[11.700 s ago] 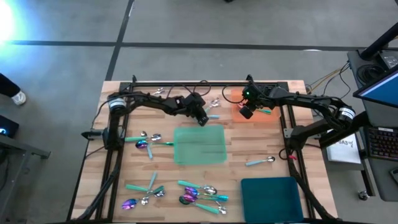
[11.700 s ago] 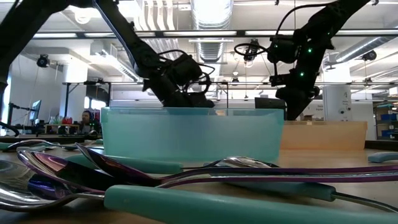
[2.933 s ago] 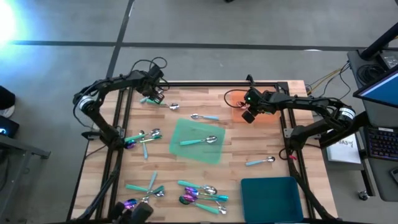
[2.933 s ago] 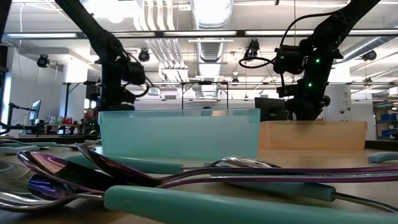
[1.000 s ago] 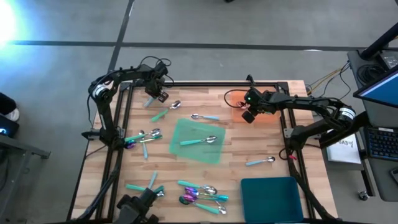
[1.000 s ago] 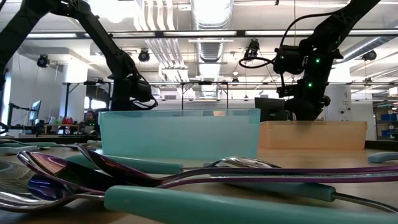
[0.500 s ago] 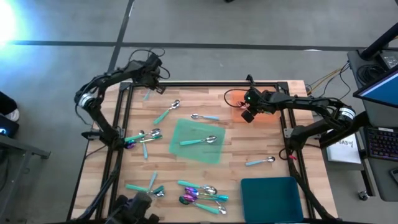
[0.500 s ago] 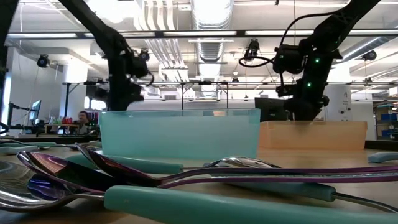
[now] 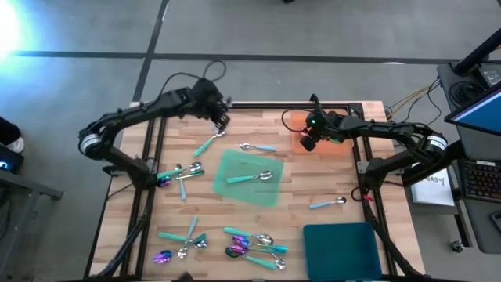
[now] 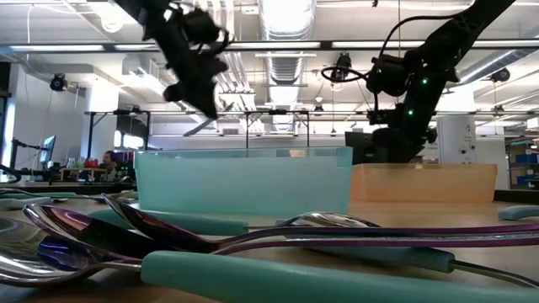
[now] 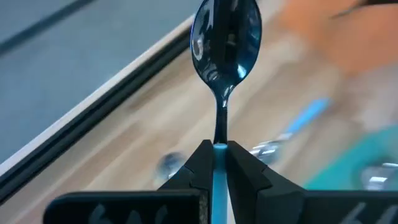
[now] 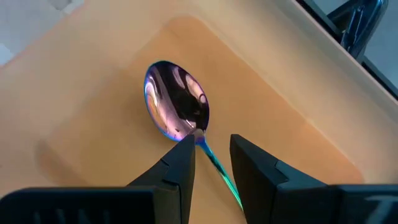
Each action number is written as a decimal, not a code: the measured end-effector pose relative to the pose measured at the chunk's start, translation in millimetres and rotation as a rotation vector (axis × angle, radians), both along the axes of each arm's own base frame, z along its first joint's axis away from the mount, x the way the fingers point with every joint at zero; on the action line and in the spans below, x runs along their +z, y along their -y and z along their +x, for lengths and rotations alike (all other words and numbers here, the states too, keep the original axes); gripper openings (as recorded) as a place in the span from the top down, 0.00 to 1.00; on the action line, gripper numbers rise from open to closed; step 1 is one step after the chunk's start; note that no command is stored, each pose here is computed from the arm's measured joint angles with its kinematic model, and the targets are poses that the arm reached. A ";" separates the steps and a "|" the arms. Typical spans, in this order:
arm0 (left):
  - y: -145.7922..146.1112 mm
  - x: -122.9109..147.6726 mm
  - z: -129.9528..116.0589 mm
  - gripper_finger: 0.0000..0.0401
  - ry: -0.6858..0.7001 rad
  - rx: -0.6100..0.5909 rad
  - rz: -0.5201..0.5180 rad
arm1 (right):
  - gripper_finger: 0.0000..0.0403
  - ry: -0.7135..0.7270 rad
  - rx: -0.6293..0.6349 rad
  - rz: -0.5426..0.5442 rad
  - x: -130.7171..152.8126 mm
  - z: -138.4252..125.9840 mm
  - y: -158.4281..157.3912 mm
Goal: Sort silverware by color (type)
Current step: Put the blue spoon into the blue bin
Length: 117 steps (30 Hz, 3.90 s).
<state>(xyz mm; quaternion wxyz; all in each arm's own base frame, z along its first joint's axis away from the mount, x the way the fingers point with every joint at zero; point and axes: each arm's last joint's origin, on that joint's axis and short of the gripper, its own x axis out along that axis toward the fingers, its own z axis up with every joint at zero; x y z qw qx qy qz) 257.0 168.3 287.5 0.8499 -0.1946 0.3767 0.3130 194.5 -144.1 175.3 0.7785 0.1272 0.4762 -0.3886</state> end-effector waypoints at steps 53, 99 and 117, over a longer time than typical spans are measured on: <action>145.2 -80.1 97.2 0.97 0.853 -0.133 0.187 | 0.86 0.740 0.481 0.280 72.2 37.2 -80.9; 143.1 -71.1 146.4 0.97 0.953 -0.241 0.222 | 0.82 0.769 0.572 0.234 76.4 39.8 -82.2; 138.9 -70.8 146.1 0.97 0.954 -0.240 0.228 | 0.83 0.766 0.565 0.233 66.4 52.2 -78.2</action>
